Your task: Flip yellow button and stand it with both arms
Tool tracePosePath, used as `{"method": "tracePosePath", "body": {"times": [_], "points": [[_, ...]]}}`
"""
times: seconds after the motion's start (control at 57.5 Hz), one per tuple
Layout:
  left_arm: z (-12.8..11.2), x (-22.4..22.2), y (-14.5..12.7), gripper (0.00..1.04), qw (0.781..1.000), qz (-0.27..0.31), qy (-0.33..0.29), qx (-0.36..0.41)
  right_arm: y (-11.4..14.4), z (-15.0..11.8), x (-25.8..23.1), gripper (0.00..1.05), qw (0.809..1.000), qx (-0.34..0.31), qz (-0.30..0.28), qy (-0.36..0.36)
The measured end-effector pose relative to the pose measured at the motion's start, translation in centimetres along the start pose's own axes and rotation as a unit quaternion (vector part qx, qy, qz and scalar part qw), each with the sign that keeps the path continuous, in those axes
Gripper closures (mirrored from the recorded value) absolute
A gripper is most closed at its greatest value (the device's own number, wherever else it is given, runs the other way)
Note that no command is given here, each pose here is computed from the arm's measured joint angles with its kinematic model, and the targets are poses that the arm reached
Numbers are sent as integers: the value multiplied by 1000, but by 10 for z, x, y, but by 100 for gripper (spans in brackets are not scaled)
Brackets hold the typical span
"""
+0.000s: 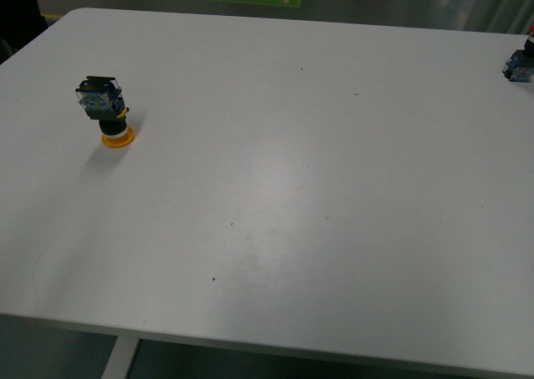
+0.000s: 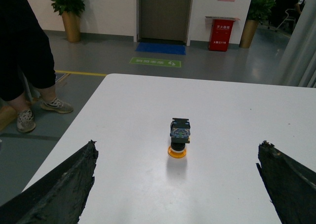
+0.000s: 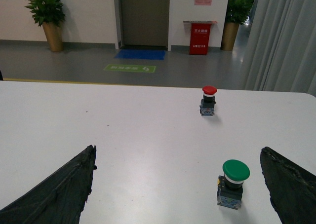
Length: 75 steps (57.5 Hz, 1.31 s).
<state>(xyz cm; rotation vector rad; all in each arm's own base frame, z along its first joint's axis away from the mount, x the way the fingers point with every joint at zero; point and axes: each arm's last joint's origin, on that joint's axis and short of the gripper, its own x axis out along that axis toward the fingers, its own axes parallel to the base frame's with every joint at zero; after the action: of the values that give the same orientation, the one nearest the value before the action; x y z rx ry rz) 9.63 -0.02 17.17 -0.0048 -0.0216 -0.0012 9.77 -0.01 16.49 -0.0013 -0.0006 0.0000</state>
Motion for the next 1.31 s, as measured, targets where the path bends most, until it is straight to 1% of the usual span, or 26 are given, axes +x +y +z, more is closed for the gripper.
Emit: {"method": "tracePosePath", "body": {"times": [0.052,0.07,0.122,0.174,0.226,0.4,0.574,0.679,0.766,0.905,1.131,1.305], "points": [[-2,1,1,7,997,42,60,-24,0,0,0,7,1000,0,0,0],[-2,2,2,7,992,63,98,-40,0,0,0,7,1000,0,0,0],[-2,10,6,7,980,98,158,-65,0,0,0,7,1000,0,0,0],[-2,19,8,7,974,105,182,-83,0,0,0,7,1000,0,0,-1],[-3,31,11,7,970,97,200,-98,0,0,0,7,1000,0,0,-1],[1,67,16,7,970,70,207,-104,0,0,0,7,1000,0,0,-1],[1,108,12,7,973,16,221,-69,0,0,0,7,1000,0,0,-1],[0,135,7,7,970,-1,237,-47,0,0,0,7,1000,0,0,-1],[-2,154,5,7,968,-2,250,-30,0,0,0,7,1000,0,0,-1],[-7,179,5,7,962,1,270,-27,0,0,0,7,1000,0,0,-1],[-14,209,4,7,960,-7,279,-25,0,0,0,7,1000,0,0,-1],[-21,233,-11,7,956,-25,293,-19,0,0,0,7,1000,0,0,-1]]}}
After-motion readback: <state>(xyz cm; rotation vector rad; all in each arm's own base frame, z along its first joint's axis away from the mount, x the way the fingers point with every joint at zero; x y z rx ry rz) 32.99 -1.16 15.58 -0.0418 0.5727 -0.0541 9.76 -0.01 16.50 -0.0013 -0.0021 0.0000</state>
